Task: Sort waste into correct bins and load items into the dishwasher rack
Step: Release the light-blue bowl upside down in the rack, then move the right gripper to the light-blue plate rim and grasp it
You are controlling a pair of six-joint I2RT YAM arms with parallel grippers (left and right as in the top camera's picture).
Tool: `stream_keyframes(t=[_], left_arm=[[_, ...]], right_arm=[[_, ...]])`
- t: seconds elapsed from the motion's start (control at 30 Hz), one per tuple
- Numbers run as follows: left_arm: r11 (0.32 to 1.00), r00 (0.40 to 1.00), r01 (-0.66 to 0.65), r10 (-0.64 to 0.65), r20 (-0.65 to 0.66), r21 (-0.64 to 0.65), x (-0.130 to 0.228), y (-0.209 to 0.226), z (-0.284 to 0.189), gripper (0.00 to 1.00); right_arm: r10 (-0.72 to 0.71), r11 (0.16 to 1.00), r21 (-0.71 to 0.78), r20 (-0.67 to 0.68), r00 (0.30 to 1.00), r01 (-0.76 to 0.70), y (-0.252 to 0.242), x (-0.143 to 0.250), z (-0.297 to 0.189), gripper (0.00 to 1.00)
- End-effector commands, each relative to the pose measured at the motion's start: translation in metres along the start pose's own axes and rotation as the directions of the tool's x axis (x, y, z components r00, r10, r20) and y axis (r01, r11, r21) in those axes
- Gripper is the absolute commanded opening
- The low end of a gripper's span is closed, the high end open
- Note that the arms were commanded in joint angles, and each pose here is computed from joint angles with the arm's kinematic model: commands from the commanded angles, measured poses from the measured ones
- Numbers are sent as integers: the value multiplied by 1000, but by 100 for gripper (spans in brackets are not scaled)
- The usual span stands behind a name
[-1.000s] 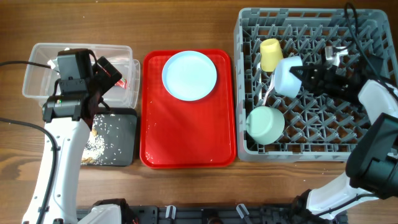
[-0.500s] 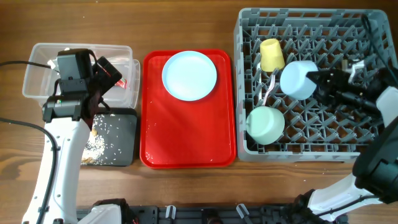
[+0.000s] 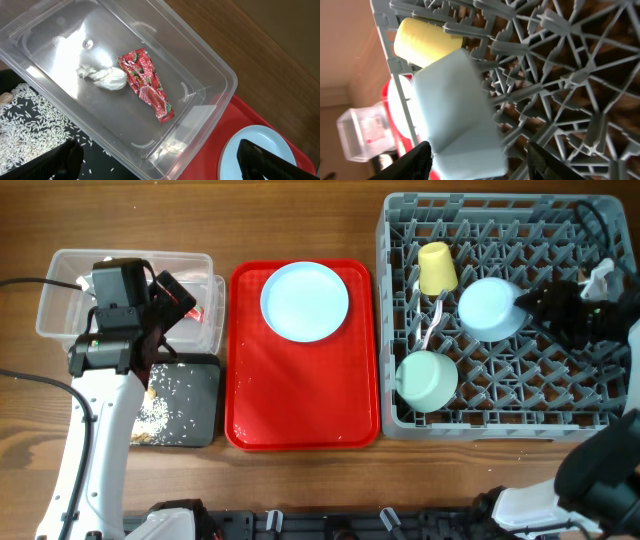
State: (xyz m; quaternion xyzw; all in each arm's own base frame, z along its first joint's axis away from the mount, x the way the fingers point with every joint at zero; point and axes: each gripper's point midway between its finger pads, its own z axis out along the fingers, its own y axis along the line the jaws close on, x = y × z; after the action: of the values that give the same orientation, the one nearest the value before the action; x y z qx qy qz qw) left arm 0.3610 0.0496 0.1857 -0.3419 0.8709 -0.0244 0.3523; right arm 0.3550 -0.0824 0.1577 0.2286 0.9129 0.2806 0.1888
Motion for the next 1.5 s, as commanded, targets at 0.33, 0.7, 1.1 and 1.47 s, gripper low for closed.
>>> stream_keyframes(t=[0.33,0.7,1.1,1.47], left_arm=[[1000,1000,4,-4,23,3,-7,-1,-4,100],[1000,1000,4,-4,23,3,-7,-1,-4,100],[1000,1000,4,-4,23,3,-7,-1,-4,100],[1000,1000,4,-4,23,3,-7,-1,-4,100]], right_arm=[[-308,951,14,24,951,308,66,11,0,68],[-492,864,-154,-60,869,479,119,53,22,59],[-785,617,-45,31,618,786,266,142,125,60],[-882,470,-12,-30,470,882,276,215,240,60]])
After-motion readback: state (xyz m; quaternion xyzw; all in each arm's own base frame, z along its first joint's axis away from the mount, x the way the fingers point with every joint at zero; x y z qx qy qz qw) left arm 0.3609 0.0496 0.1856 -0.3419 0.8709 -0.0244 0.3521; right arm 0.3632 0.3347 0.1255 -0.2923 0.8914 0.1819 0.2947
